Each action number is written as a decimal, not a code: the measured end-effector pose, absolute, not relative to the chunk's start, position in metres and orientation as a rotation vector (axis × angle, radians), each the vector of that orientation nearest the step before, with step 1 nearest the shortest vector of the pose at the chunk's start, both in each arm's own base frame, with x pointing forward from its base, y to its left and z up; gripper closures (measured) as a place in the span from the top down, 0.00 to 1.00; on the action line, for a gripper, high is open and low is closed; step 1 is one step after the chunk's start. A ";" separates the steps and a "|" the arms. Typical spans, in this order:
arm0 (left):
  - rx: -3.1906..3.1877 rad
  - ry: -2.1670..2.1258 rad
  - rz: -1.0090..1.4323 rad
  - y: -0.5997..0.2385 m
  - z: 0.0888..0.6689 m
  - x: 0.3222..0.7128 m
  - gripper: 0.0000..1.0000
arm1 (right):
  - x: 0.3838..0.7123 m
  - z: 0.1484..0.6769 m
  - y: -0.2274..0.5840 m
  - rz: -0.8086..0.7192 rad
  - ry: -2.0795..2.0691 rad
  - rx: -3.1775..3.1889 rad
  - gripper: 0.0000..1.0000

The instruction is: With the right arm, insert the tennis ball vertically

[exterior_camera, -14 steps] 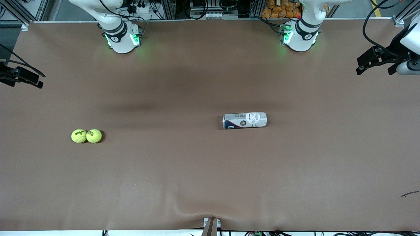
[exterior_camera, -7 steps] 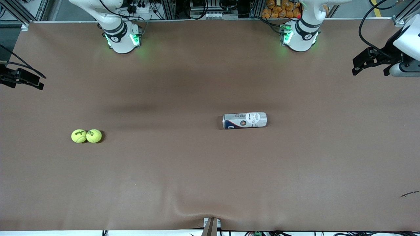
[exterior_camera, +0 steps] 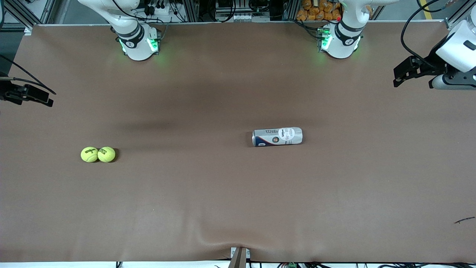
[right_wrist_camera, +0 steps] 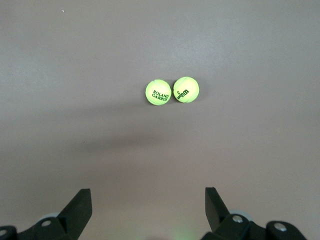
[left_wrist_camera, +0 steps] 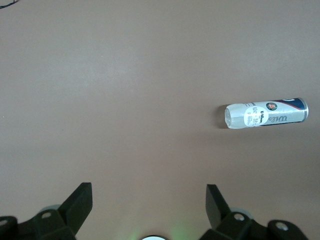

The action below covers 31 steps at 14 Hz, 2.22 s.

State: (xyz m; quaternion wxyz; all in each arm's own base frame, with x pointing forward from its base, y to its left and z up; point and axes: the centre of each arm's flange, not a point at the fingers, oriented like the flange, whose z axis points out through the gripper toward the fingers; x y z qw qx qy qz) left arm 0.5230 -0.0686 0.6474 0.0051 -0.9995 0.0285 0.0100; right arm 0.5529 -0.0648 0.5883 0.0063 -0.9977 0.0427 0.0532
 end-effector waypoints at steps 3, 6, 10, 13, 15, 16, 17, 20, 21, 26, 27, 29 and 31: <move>-3.127 0.136 0.041 -0.084 0.644 0.523 1.00 | 0.555 0.582 -0.064 0.184 0.128 -3.120 1.00; -3.121 0.197 0.051 -0.105 0.640 0.521 1.00 | 0.556 0.580 -0.058 0.193 0.112 -3.120 1.00; -3.115 0.241 0.061 -0.117 0.638 0.519 1.00 | 0.556 0.573 -0.046 0.221 0.075 -3.119 1.00; -3.101 0.357 0.108 -0.137 0.623 0.520 1.00 | 0.557 0.573 -0.034 0.224 0.040 -3.121 1.00; -3.084 0.479 0.172 -0.150 0.604 0.523 1.00 | 0.558 0.573 -0.017 0.222 -0.007 -3.123 1.00; -3.077 0.521 0.201 -0.153 0.595 0.526 1.00 | 0.558 0.573 -0.010 0.222 -0.027 -3.124 1.00; -3.074 0.544 0.223 -0.155 0.587 0.529 1.00 | 0.558 0.573 -0.004 0.222 -0.044 -3.125 1.00; -3.063 0.592 0.267 -0.163 0.577 0.529 1.00 | 0.558 0.572 -0.001 0.229 -0.067 -3.142 1.00; -3.057 0.610 0.279 -0.168 0.576 0.527 1.00 | 0.559 0.568 -0.002 0.245 -0.095 -3.177 1.00; -3.039 0.674 0.311 -0.188 0.568 0.521 1.00 | 0.579 0.498 0.008 0.346 -0.209 -3.223 1.00; -3.038 0.679 0.314 -0.189 0.567 0.521 1.00 | 0.583 0.479 0.007 0.345 -0.252 -3.220 1.00; -3.036 0.691 0.323 -0.189 0.564 0.522 1.00 | 0.588 0.443 -0.002 0.387 -0.358 -3.197 1.00; -3.033 0.701 0.336 -0.189 0.560 0.523 1.00 | 0.598 0.418 -0.018 0.387 -0.502 -3.160 1.00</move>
